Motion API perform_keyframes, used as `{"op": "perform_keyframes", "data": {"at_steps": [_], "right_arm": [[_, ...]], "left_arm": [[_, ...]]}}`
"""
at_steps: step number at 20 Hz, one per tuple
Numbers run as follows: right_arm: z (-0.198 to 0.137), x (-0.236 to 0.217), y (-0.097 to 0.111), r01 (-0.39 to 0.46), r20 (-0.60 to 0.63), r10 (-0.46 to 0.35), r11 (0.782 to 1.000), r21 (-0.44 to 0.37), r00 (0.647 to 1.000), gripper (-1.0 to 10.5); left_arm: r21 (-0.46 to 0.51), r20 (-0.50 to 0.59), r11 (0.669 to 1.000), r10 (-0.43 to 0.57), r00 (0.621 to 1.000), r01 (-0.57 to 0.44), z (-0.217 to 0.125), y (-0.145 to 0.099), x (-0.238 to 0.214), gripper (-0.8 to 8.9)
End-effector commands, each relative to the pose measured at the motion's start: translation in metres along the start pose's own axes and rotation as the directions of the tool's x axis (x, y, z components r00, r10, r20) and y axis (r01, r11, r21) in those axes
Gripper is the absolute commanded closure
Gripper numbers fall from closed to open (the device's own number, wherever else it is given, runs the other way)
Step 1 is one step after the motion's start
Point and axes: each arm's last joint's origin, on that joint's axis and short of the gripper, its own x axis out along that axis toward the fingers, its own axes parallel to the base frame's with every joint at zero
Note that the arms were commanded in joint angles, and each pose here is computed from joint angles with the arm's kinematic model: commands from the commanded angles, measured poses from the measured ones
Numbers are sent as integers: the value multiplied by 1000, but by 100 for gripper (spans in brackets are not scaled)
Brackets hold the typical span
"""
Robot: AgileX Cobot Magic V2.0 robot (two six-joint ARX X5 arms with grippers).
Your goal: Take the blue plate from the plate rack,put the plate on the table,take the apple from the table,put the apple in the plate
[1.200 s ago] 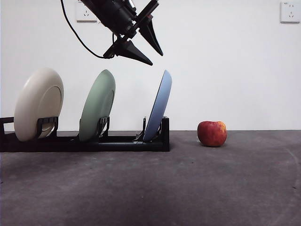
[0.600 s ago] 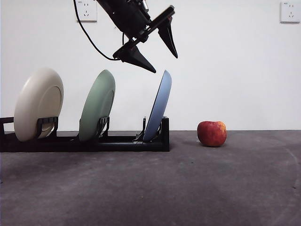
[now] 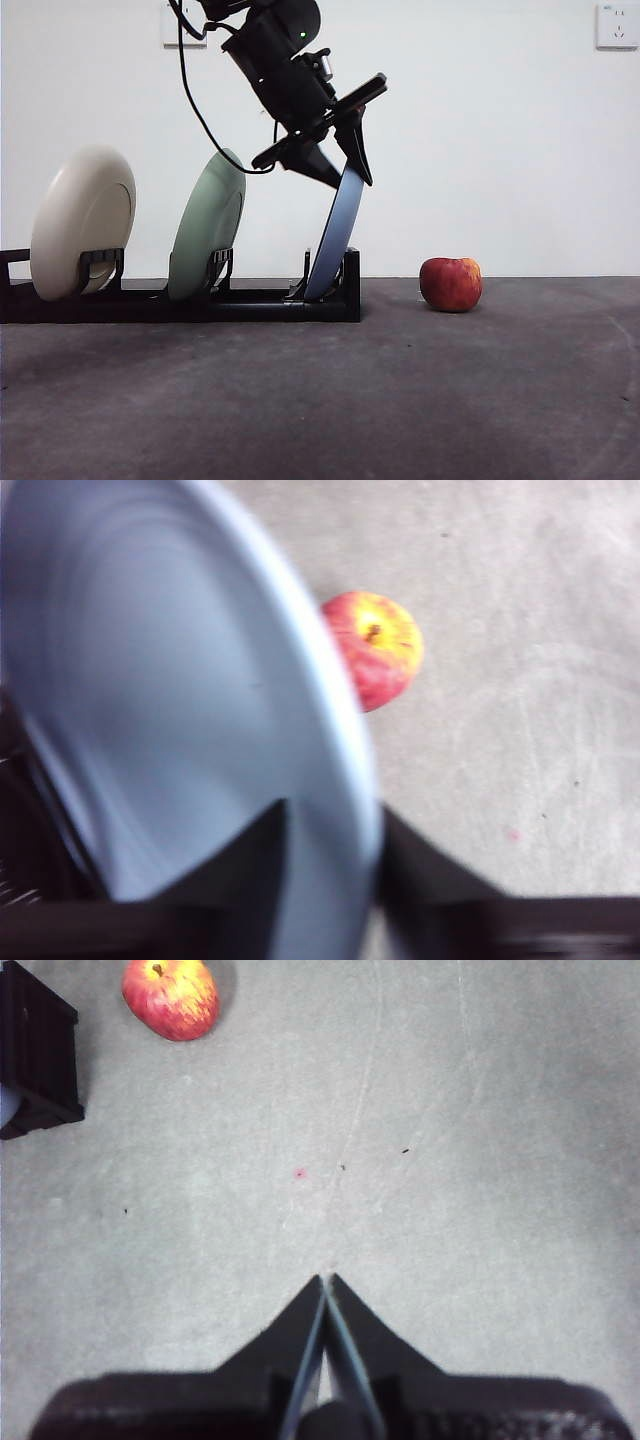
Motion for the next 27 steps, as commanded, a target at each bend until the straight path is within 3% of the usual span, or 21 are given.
{"op": "perform_keyframes", "data": {"at_steps": [1,9,11,22,27], "right_arm": [[1,-1,0,3,5,-3,1000,-8,1000,946],[1,-1,0,3,4,-3,1000,-8,1000,946],[1,-1,0,3,3,-3,1000,-7,1000,946],[-1,-1,0,6,-19,-7,1000,-6,1000,946],[-2,-1,0,8,-26,-8,1000,-5,1000,946]], "left_arm": [[17,-2,1000,18,1000,-18,-1,-1,2,759],[10,-25,1000,14,1000,-13,-3,0,-1,766],[16,-24,1000,2,1000,-1,-1,-4,-8,820],[106,137,992,-87,987,72,14,-37,-102,819],[181,101,981,-85,991,65,2,-52,-144,819]]}}
